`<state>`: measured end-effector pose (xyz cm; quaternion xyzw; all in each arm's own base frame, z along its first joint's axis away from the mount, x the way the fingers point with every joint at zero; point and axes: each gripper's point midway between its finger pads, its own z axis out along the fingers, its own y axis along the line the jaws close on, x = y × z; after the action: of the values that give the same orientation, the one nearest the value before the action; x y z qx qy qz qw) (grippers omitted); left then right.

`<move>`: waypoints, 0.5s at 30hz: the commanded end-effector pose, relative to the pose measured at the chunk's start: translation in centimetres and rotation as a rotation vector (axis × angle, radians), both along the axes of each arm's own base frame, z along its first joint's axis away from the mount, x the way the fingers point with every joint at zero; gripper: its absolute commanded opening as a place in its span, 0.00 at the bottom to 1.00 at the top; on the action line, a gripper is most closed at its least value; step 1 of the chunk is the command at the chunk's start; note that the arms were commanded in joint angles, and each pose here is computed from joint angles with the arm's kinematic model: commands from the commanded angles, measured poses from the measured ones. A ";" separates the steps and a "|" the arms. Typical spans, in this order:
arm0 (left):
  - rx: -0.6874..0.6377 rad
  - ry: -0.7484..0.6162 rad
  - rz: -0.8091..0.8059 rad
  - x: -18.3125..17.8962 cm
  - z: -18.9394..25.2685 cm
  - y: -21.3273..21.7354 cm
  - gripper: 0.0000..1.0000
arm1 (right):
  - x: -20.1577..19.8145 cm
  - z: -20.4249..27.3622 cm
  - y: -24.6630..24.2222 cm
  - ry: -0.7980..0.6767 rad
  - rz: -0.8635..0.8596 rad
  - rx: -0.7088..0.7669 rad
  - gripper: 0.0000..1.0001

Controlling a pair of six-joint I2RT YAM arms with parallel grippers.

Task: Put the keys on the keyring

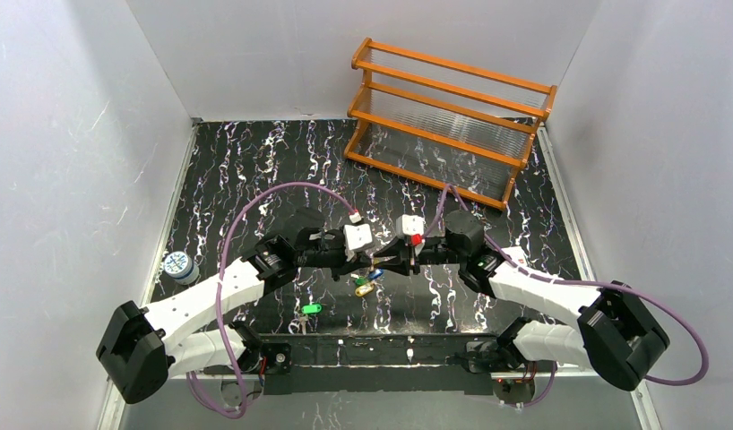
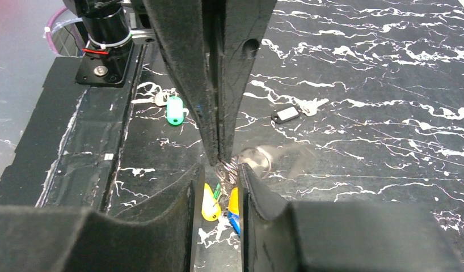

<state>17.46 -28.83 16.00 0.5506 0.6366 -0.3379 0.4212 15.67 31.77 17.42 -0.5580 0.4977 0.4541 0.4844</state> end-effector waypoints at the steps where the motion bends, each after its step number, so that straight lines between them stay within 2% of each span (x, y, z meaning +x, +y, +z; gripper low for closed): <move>1: -0.027 -0.023 -0.037 -0.2 1.4 -0.9 0.00 | 0.4 1.6 1.3 -0.074 0.012 0.026 0.33; 5: -0.028 -0.020 -0.042 -0.3 1.4 -1.0 0.00 | 0.7 1.8 1.2 -0.098 -0.010 0.028 0.33; 10: -0.026 -0.024 -0.041 -0.3 1.3 -1.0 0.00 | 0.9 2.4 0.7 -0.135 -0.038 0.032 0.41; 15: -0.022 -0.029 -0.028 -0.1 1.3 -0.8 0.00 | 0.9 2.7 0.1 -0.156 -0.061 0.020 0.44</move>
<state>17.19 -29.17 15.87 0.5552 0.6331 -0.3407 0.4182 16.15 31.94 17.62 -0.5692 0.4940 0.4201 0.5054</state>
